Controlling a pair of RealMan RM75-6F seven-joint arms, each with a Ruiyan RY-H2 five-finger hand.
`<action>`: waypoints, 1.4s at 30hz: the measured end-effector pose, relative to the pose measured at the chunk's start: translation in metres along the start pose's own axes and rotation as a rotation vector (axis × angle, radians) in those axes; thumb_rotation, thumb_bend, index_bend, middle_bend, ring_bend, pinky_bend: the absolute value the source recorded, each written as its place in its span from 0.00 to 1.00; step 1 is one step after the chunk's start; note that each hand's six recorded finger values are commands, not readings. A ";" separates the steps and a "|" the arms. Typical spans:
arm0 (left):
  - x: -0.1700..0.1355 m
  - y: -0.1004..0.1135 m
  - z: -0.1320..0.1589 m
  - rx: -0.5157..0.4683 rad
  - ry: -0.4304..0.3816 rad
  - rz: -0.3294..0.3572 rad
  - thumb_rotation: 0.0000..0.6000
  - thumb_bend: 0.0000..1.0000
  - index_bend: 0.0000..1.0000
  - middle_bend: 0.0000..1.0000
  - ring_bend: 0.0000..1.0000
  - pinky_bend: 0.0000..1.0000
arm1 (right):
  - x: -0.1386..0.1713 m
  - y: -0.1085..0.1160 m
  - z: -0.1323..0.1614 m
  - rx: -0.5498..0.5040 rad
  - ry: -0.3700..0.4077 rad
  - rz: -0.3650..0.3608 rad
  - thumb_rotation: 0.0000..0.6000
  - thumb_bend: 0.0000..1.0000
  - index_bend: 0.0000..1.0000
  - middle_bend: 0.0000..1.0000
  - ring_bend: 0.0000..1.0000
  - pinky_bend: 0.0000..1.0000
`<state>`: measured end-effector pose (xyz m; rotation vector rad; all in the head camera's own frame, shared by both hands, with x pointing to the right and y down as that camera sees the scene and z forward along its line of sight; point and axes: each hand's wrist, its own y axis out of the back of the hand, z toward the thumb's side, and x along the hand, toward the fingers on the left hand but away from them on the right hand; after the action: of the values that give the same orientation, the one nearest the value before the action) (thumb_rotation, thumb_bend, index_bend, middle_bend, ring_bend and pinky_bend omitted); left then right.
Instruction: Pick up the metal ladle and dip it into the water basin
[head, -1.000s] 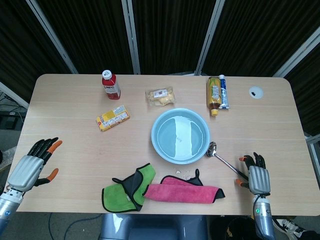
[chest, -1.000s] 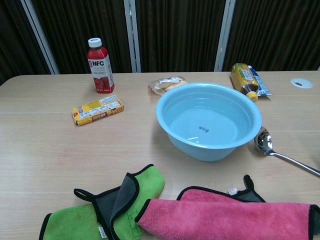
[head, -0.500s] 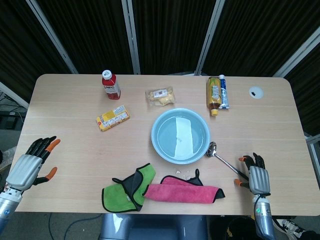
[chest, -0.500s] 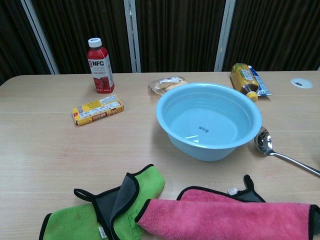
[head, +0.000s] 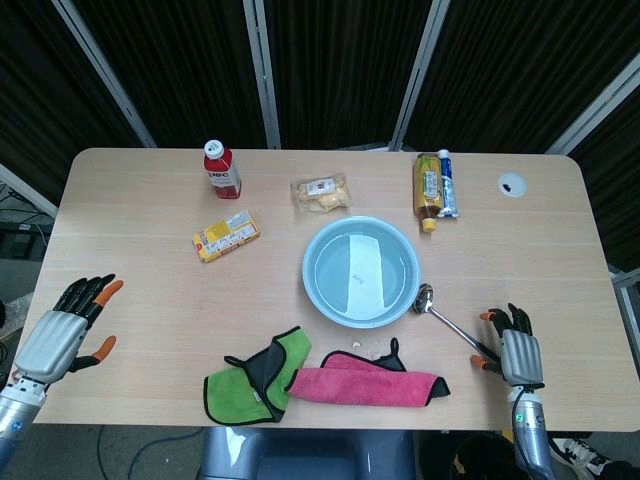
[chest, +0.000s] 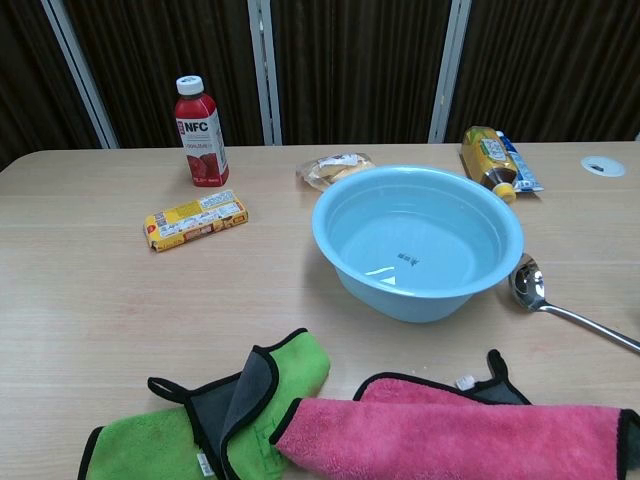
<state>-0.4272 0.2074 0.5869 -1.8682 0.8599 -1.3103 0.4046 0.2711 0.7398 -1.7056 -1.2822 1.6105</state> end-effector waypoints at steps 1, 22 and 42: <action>0.000 0.000 0.000 0.001 0.002 -0.001 1.00 0.39 0.00 0.00 0.00 0.00 | -0.001 0.000 -0.001 0.000 -0.001 0.002 1.00 0.03 0.29 0.21 0.00 0.00; 0.002 -0.004 0.000 0.027 0.019 -0.001 1.00 0.39 0.00 0.00 0.00 0.00 | -0.018 0.005 -0.009 0.009 0.009 0.004 1.00 0.03 0.29 0.21 0.00 0.00; 0.003 -0.006 0.005 0.022 0.012 -0.009 1.00 0.40 0.00 0.00 0.00 0.00 | -0.032 0.013 -0.008 0.078 0.048 0.013 1.00 0.04 0.31 0.22 0.00 0.00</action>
<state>-0.4212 0.2095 0.5923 -1.8509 0.8401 -1.3328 0.4196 0.2398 0.7470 -1.6982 -1.1725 1.5960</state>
